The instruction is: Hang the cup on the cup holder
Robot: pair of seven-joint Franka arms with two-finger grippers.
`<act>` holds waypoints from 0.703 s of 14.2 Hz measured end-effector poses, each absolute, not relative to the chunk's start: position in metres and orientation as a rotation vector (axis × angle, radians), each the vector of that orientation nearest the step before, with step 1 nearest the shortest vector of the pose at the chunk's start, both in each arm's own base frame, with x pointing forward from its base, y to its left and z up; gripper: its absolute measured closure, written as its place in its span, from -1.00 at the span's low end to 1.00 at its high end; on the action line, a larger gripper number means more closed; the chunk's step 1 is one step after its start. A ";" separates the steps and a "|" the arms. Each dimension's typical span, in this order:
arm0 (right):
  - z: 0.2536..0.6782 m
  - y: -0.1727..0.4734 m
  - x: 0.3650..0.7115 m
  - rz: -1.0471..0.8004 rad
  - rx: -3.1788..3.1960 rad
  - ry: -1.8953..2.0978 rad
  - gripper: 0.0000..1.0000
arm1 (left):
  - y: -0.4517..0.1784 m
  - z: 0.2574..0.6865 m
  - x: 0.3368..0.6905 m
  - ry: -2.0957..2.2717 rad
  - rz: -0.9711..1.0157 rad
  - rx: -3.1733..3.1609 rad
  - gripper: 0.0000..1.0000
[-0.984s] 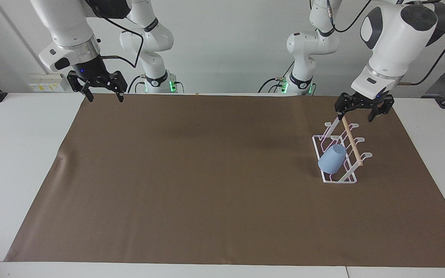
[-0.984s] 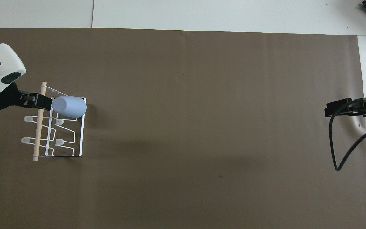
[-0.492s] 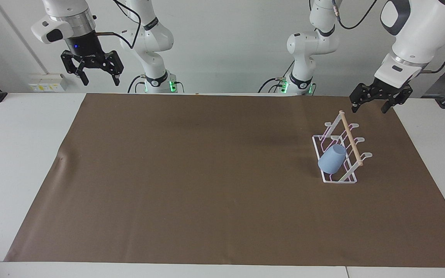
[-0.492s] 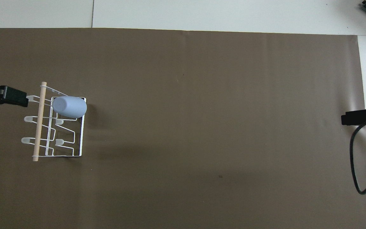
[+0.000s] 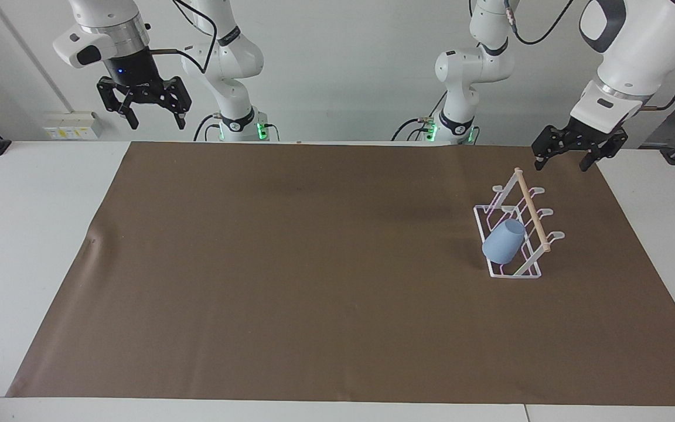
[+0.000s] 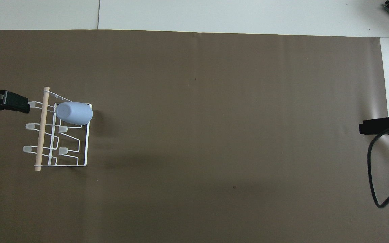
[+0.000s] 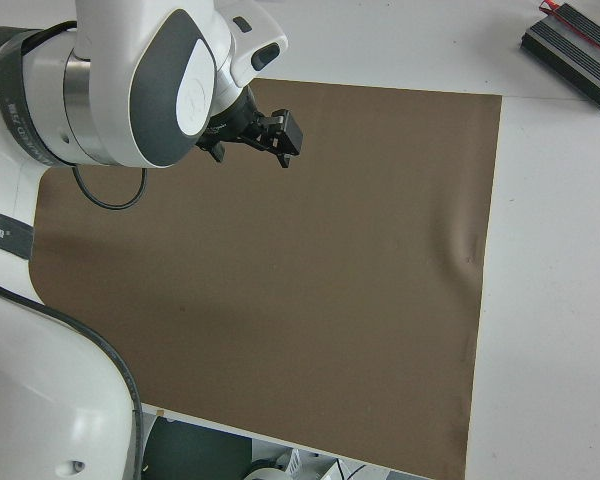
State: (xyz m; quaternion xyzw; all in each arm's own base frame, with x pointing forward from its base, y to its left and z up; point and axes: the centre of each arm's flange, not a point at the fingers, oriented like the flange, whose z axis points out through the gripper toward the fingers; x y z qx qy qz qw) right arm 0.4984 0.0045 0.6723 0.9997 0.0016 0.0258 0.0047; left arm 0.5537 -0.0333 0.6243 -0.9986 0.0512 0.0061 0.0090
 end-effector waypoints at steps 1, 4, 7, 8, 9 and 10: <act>0.672 0.004 0.499 0.086 3.131 0.005 -1.00 | -0.033 0.624 0.554 0.160 0.022 -3.119 -1.00; 0.665 0.004 0.506 0.071 3.129 0.004 -1.00 | -0.033 0.623 0.554 0.160 0.027 -3.119 -1.00; 0.654 0.005 0.520 0.049 3.126 0.004 -1.00 | -0.031 0.620 0.556 0.155 0.036 -3.120 -1.00; 0.649 0.005 0.523 0.042 3.125 0.004 -1.00 | -0.028 0.619 0.556 0.149 0.039 -3.121 -1.00; 0.646 0.006 0.526 0.035 3.125 0.004 -1.00 | -0.024 0.618 0.557 0.141 0.042 -3.121 -1.00; 0.645 0.006 0.526 0.031 3.125 0.004 -1.00 | -0.019 0.618 0.557 0.141 0.043 -3.121 -1.00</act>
